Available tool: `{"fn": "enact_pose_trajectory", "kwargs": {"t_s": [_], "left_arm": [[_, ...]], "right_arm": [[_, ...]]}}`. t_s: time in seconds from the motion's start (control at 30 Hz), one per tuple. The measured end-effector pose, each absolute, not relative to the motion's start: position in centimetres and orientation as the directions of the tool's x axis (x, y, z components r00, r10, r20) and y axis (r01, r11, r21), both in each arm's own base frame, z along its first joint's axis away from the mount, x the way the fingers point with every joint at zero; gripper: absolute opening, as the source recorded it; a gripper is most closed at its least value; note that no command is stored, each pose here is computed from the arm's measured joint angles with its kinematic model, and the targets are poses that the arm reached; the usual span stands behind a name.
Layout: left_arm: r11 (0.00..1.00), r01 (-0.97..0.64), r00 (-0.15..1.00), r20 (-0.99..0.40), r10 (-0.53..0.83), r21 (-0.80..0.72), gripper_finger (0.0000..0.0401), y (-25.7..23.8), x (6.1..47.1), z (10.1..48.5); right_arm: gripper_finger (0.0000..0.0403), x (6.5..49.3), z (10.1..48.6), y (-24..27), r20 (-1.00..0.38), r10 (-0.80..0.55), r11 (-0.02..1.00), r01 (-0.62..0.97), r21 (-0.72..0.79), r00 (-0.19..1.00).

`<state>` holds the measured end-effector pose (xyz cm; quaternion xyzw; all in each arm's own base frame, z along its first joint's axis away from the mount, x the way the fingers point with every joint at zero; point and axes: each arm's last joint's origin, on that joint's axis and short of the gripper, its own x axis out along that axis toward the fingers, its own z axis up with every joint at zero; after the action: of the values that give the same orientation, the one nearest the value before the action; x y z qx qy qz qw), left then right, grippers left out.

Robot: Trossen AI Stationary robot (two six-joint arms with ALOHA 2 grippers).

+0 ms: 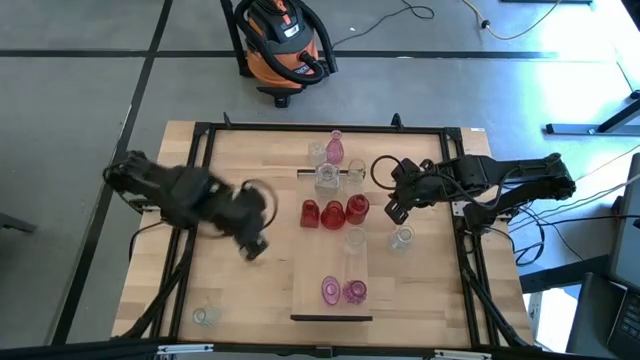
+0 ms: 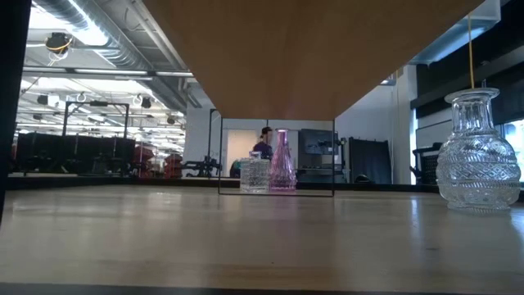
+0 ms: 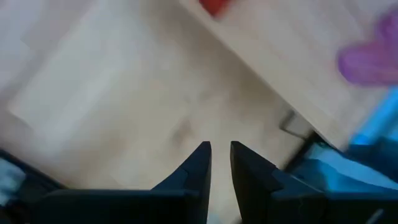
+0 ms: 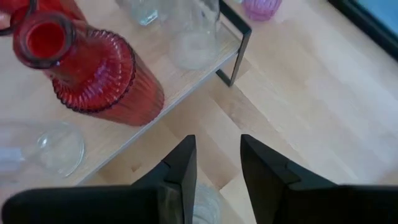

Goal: Sort vases onto shelf
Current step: Put the transparent vase on the shelf aligned with the transparent vases on the top

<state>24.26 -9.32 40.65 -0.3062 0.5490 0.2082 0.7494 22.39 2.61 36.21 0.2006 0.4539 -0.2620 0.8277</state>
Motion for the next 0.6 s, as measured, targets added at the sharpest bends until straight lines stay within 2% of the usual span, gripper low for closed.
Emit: {"fn": "enact_pose_trajectory", "kwargs": {"t_s": [0.17, 0.37, 0.47, 0.6], "left_arm": [[0.637, -0.718, 0.269, -0.956, -0.118, -0.281, 0.0053, -14.6, 21.0, 40.3], [0.488, -0.856, 0.098, -0.981, -0.166, -0.168, 0.0053, -19.5, 17.1, 37.5], [0.417, -0.901, 0.013, -0.969, -0.245, -0.118, 0.0053, -21.0, 15.8, 36.4], [0.375, -0.914, 0.047, -0.958, -0.283, -0.156, 0.0053, -22.6, 15.3, 35.0]], "right_arm": [[0.0108, 22.4, 36.3, 2.5, -0.844, -0.283, 0.802, 0.596, 0.053, 0.455], [0.0108, 22.6, 36.4, 2.5, -0.83, -0.289, 0.817, 0.575, 0.046, 0.476], [0.0108, 22.8, 36.5, 2.5, -0.819, -0.292, 0.826, 0.562, 0.044, 0.494], [0.0108, 23.0, 36.6, 2.6, -0.807, -0.289, 0.841, 0.54, 0.044, 0.516]]}}
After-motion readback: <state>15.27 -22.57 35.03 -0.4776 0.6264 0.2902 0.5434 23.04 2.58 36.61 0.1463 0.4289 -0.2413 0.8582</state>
